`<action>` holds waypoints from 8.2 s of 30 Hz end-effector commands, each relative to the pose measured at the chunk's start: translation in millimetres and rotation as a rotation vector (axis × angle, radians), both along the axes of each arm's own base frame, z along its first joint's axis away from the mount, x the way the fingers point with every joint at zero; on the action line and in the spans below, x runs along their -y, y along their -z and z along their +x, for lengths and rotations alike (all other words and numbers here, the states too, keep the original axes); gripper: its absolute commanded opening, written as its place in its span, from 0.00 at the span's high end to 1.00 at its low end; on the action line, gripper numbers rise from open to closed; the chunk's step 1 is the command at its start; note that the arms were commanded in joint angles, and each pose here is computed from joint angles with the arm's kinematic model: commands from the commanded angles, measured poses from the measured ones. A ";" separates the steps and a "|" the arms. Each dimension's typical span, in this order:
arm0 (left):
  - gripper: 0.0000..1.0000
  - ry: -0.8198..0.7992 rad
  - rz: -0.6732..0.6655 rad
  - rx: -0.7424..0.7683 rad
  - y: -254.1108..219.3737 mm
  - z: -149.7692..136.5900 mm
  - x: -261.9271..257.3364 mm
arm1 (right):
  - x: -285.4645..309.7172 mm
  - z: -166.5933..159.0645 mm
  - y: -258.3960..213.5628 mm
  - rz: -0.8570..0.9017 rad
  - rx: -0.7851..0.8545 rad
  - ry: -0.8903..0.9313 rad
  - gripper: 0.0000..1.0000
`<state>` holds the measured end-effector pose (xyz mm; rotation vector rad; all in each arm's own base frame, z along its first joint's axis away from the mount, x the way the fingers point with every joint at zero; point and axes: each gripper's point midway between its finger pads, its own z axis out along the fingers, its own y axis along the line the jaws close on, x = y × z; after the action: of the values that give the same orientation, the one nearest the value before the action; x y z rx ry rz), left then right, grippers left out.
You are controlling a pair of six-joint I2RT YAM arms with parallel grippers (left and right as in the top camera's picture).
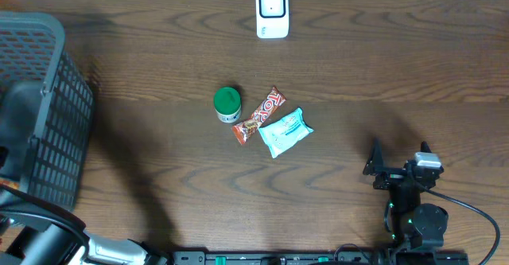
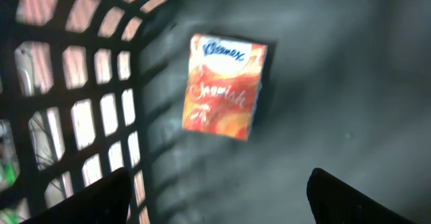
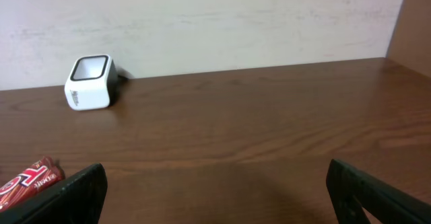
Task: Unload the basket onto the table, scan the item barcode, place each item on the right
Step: 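Reach the left gripper into the basket and grasp the orange Kleenex pack, then place the orange Kleenex pack on the table right of the wipes, then retract the left arm and move the right gripper toward the Kleenex pack, then lower the right gripper onto the orange Kleenex pack and grasp it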
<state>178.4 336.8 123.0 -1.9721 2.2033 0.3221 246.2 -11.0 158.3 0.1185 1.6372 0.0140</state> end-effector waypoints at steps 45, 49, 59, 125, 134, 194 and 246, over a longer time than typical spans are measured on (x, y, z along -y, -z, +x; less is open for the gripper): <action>0.51 0.074 0.183 -0.021 122.0 -14.4 -8.3 | -1.3 -0.1 0.6 -0.013 0.000 -0.005 0.01; 0.61 0.088 0.173 0.020 117.3 -7.0 -6.4 | -1.3 -0.1 0.6 -0.013 0.000 -0.005 0.01; 0.61 0.144 0.401 0.652 -100.2 78.5 -14.0 | -1.3 -0.1 0.6 -0.013 0.000 -0.005 0.01; 0.12 1.412 -0.043 1.052 -137.2 211.1 666.3 | -1.3 -0.1 0.6 -0.013 0.000 -0.005 0.01; 0.11 1.191 0.642 1.260 -339.9 182.4 459.2 | 3.4 0.1 -14.8 -0.017 0.062 0.022 0.01; 0.11 0.987 1.217 0.908 -373.6 34.3 280.9 | -133.5 110.6 83.0 0.707 -1.010 -0.507 0.99; 0.11 0.988 1.218 0.908 -373.7 34.4 280.9 | -146.9 104.3 69.3 0.641 -1.017 -0.536 0.98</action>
<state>214.6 55.4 494.7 -0.1905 1.4342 0.3575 345.2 119.8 41.0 0.3090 2.6936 1.0575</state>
